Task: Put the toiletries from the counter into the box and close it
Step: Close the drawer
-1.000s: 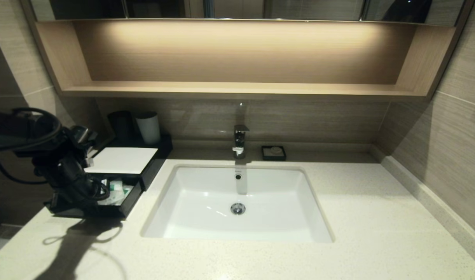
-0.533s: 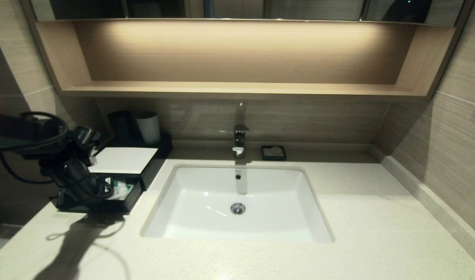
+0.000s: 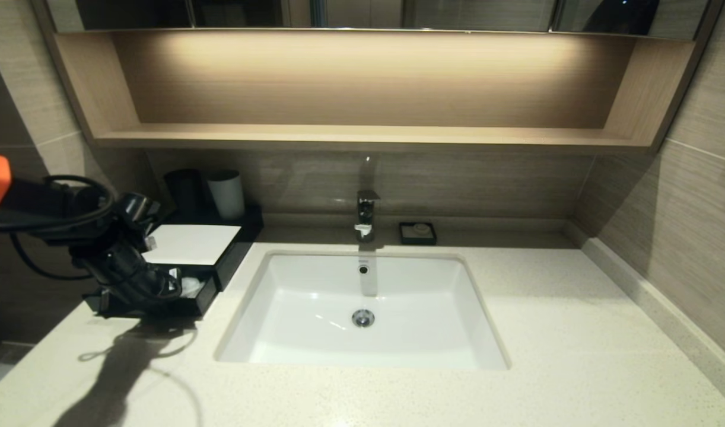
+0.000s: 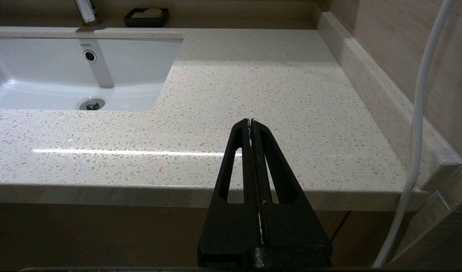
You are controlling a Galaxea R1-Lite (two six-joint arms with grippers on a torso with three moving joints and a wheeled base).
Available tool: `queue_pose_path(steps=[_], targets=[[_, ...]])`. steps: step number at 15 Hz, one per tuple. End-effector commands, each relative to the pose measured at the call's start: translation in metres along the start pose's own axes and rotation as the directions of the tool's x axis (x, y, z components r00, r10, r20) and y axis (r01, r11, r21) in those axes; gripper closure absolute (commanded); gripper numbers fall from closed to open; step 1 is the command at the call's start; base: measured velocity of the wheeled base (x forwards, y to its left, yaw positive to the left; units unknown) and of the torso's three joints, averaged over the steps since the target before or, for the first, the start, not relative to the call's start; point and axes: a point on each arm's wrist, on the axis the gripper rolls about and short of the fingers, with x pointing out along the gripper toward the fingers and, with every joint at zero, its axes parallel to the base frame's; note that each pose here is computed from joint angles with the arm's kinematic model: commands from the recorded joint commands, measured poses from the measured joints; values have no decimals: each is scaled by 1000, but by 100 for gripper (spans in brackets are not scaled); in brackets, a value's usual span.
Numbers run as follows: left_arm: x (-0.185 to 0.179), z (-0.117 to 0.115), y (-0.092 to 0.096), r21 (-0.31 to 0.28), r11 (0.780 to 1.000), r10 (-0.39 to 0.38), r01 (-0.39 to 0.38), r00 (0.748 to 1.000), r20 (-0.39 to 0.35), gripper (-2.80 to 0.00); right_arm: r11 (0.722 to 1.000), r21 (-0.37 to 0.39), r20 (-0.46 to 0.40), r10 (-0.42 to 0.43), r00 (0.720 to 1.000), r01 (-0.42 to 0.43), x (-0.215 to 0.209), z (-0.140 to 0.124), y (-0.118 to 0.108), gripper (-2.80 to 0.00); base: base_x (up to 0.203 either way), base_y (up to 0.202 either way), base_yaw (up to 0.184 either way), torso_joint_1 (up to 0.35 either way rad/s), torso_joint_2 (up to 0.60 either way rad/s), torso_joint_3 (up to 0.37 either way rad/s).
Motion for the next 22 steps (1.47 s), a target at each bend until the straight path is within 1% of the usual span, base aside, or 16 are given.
queue_pose_path(steps=[1,8,10,18,22], targets=[[0,-1,-2,1,1000,-4,4,1000,-5,0,1000,-1,-2,0,1000,0,0,0,0,0,0,0,0,0,0,0],[2,2,-5,4,1000,-26,26,999,26,0,1000,-1,-2,0,1000,0,0,0,0,0,0,0,0,0,0,0],[2,5,-6,6,999,-34,34,998,48,0,1000,-1,-2,0,1000,0,0,0,0,0,0,0,0,0,0,0],[7,11,-9,11,999,-51,50,994,95,0,1000,-1,-2,0,1000,0,0,0,0,0,0,0,0,0,0,0],[11,12,-10,17,997,-78,77,993,89,0,1000,-1,-2,1,1000,-1,0,0,0,0,0,0,0,0,0,0]])
